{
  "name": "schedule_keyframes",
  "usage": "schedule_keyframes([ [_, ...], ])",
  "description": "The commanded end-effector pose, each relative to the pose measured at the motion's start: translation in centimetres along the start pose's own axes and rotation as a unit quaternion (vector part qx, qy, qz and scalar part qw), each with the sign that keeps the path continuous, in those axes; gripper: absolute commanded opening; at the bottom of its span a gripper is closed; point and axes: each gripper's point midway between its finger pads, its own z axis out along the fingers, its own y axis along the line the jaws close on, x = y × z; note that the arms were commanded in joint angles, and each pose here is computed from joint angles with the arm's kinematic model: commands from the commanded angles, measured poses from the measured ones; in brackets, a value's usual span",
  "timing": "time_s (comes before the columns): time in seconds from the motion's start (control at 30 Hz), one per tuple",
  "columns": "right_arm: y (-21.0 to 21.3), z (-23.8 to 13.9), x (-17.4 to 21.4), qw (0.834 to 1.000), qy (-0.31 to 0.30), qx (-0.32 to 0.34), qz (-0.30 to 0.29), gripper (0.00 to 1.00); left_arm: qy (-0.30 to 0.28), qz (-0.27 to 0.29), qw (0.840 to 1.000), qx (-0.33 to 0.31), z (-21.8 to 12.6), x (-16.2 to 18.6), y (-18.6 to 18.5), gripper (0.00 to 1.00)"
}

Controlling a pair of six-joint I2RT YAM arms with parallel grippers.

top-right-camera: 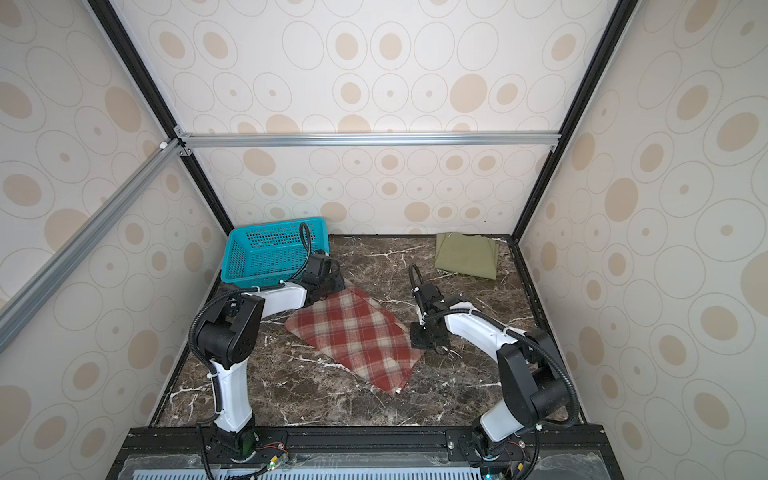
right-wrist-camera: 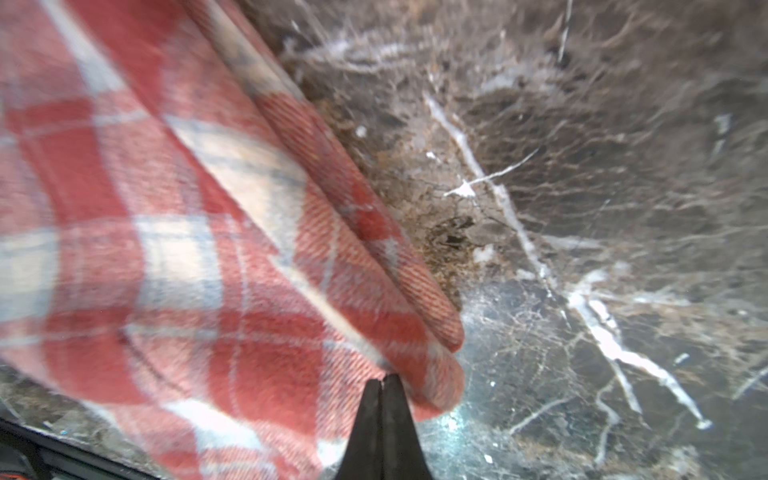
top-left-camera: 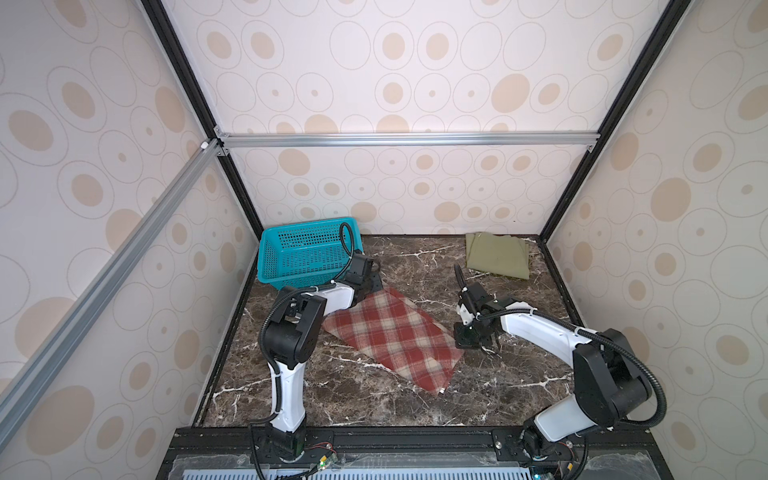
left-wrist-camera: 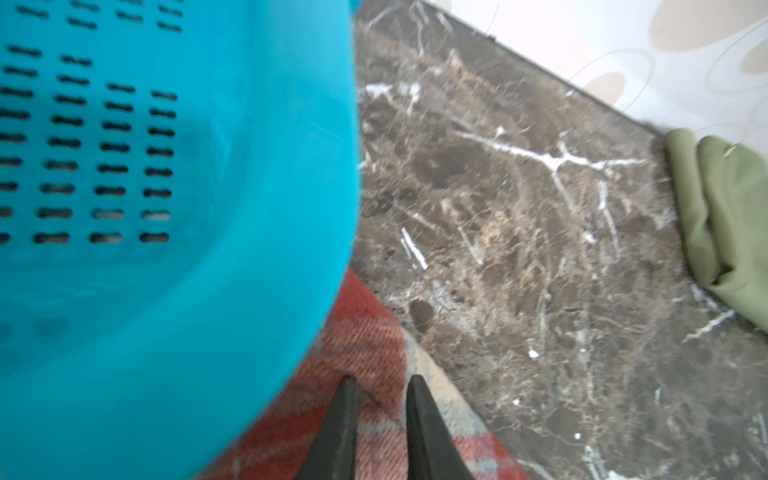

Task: Fold and stack the skirts

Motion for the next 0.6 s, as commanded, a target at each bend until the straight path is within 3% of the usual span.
schedule_keyframes([
  [0.0, -0.6, 0.0, -0.2, 1.000, 0.003, 0.015, 0.009, 0.00, -0.022, 0.000, 1.000, 0.013, -0.6, -1.4, -0.6, 0.22],
  [0.3, -2.3, 3.4, 0.0, 0.998, 0.032, 0.047, 0.028, 0.00, 0.000, -0.003, 1.000, -0.004, -0.3, 0.9, 1.0, 0.21],
  [0.43, -4.1, 3.4, -1.6, 0.994, 0.024, 0.100, 0.024, 0.00, 0.005, -0.004, 1.000, -0.011, -0.9, 1.4, 1.6, 0.21],
  [0.57, -5.5, 3.5, -4.1, 0.994, 0.012, 0.109, 0.029, 0.00, 0.005, -0.009, 1.000, -0.014, -2.1, 1.7, 1.9, 0.21],
])
